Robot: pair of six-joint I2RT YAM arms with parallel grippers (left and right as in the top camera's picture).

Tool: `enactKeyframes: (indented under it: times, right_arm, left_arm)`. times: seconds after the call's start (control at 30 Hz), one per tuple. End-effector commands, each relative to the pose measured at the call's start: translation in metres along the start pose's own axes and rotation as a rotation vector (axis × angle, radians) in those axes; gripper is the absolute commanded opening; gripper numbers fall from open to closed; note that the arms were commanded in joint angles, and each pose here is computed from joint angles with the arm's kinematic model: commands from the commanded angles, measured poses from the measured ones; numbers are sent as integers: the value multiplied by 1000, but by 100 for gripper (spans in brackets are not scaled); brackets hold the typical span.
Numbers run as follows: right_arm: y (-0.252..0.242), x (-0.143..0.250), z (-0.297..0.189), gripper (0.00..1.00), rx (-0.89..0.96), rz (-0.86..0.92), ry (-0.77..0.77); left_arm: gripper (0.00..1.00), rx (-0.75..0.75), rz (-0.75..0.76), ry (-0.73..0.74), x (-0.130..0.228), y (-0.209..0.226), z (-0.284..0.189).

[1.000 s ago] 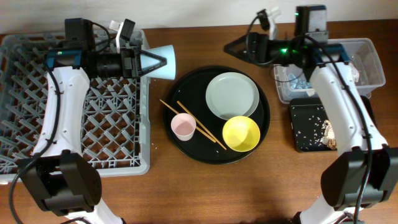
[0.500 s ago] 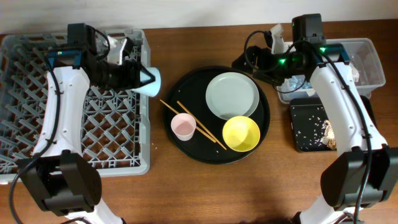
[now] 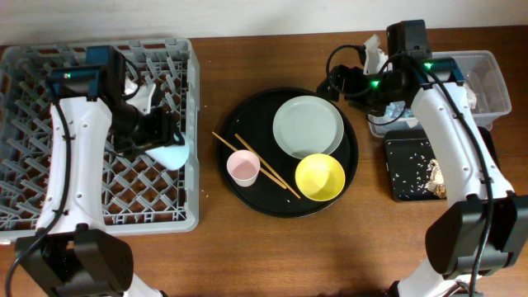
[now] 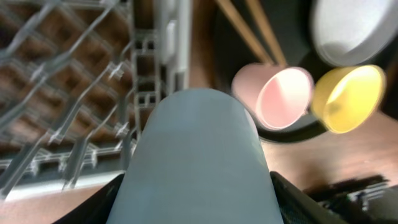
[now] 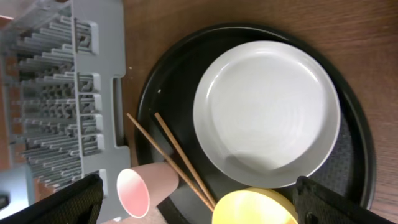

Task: Sort waste into correct bins and load items into the dishwasher rack
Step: 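Lower the blue cup upside down into the rack with the left gripper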

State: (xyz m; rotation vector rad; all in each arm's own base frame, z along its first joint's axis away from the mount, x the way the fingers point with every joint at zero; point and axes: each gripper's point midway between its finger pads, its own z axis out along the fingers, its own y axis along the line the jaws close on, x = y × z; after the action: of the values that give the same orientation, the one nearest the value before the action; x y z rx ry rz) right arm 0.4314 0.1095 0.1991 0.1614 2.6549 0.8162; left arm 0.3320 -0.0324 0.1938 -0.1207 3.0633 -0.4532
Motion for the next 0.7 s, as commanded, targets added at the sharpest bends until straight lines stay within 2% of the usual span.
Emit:
enactKeyframes:
  times: [0.0, 0.07, 0.17, 0.37, 0.67]
  right_arm:
    - [-7, 0, 3, 98, 41, -9, 2]
    - [-7, 1, 3, 98, 41, -9, 3]
    - [-7, 1, 3, 98, 42, -9, 3]
    - [-11, 2, 3, 98, 60, -4, 7]
    - [-14, 4, 3, 98, 79, 1, 12]
  left_arm:
    - [56, -255, -69, 8, 12, 27, -11]
    - [56, -339, -109, 29, 20, 37, -14]
    - [56, -373, -148, 65, 31, 41, -13]
    - [56, -390, -189, 138, 44, 52, 18]
    - [56, -386, -219, 171, 53, 63, 59]
